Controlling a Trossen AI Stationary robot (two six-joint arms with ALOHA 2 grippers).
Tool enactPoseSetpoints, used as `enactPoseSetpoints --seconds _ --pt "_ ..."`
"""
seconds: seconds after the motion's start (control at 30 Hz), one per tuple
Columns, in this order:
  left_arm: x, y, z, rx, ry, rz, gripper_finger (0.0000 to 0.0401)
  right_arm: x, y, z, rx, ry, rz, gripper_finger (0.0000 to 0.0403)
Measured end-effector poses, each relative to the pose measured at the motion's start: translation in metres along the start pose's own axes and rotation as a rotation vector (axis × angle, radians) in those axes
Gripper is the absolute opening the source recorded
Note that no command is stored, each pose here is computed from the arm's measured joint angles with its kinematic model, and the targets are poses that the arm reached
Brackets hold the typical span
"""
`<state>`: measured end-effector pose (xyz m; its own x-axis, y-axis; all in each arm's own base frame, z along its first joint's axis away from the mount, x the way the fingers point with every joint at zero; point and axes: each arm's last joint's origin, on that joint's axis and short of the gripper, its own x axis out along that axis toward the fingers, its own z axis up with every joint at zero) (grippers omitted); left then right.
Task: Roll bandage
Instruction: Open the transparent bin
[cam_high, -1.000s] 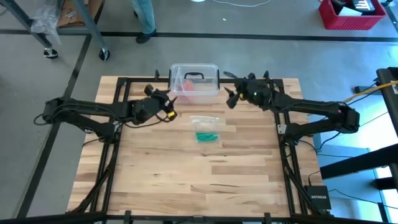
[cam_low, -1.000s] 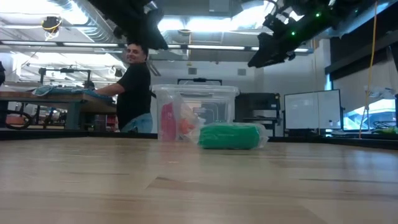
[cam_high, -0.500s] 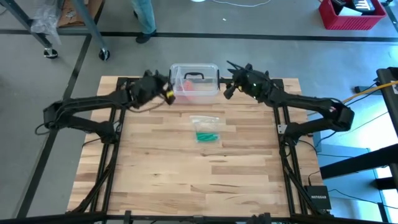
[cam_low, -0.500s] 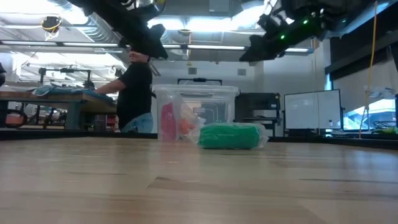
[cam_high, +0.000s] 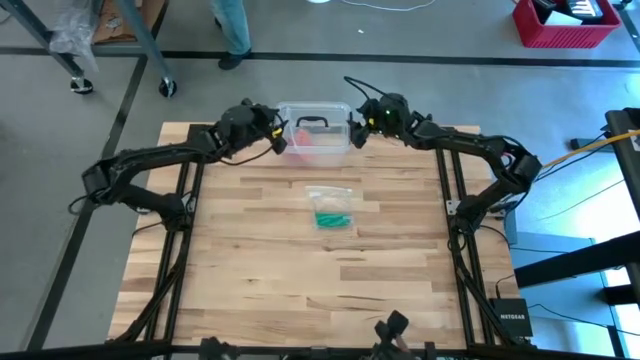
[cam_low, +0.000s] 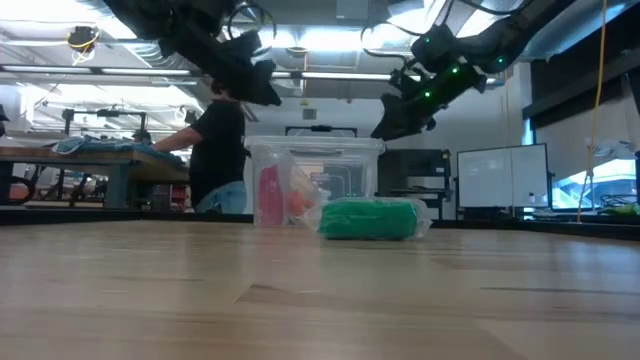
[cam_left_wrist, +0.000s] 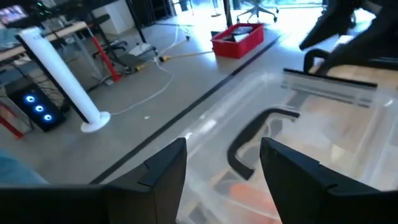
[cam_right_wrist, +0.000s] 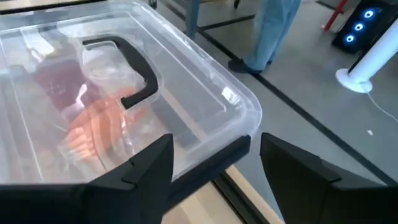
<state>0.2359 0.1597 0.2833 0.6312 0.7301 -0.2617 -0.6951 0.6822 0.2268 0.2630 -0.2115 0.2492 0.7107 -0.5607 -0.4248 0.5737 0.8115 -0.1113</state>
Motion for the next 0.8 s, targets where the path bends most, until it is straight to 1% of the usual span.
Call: enactPoseSetpoints --seconds 0.17,0.23,0.3,0.4,0.57,0.8 --pt "0.021 -0.009 -0.013 0.011 0.029 -0.009 0.0196 0.005 0.0 -0.001 -0.002 -0.001 -0.039 0.0238" --pt "0.03 -0.012 -0.015 -0.008 -0.005 -0.019 0.0196 0.009 0.001 -0.005 -0.003 0.021 -0.04 0.0238" --pt "0.038 -0.015 -0.015 -0.03 -0.061 -0.061 0.0196 0.01 0.001 -0.007 -0.002 0.026 -0.044 0.0238" --pt "0.048 -0.019 -0.017 -0.025 -0.112 -0.093 0.0196 0.01 0.001 -0.007 -0.002 0.037 -0.043 0.0238" --pt "0.066 -0.014 -0.042 0.021 0.006 -0.076 0.0196 0.01 0.0 -0.01 -0.002 0.067 -0.07 0.0238" --pt "0.072 -0.005 -0.055 -0.036 0.105 -0.063 0.0196 0.007 0.0 -0.014 -0.011 0.137 -0.094 0.0238"
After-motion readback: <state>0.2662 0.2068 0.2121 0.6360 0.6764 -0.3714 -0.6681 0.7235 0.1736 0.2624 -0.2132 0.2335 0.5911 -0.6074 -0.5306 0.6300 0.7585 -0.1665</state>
